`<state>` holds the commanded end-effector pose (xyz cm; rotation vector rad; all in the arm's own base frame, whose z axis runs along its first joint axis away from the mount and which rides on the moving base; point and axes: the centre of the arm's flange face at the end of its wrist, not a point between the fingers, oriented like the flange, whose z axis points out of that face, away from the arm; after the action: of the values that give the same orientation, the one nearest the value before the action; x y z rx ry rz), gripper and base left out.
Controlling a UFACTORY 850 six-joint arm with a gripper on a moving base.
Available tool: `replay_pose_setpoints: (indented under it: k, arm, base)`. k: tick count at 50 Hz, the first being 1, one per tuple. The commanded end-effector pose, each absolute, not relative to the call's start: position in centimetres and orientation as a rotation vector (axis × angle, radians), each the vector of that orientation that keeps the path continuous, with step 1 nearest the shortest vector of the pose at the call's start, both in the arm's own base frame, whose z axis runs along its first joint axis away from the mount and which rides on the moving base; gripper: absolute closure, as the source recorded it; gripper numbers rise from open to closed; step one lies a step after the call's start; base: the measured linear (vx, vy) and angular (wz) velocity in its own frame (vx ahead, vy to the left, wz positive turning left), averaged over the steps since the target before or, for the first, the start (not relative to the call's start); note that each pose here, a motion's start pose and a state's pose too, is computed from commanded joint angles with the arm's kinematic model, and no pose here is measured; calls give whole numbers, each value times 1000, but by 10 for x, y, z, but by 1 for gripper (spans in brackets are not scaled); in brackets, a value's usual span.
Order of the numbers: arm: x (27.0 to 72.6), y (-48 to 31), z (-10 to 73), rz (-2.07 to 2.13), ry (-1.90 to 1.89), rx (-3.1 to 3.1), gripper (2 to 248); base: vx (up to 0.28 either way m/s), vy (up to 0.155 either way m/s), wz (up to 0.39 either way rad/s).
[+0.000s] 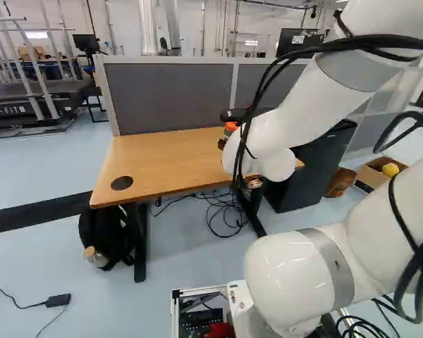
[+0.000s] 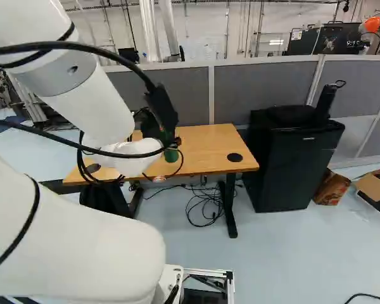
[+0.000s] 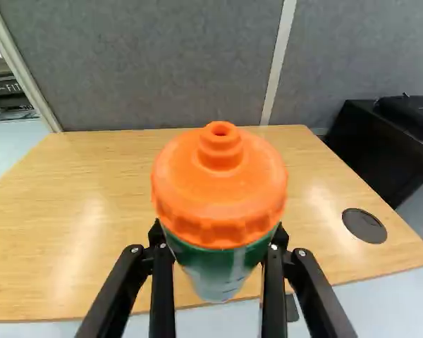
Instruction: Pick up the green bottle from the table
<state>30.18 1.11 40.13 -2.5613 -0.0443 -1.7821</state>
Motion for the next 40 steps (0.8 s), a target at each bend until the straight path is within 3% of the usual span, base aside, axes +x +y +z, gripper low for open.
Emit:
replay_pose_setpoints:
  k: [40]
  arm:
    - [272,1,367,-1822,-2,-2558,139]
  base:
    - [0,0,0]
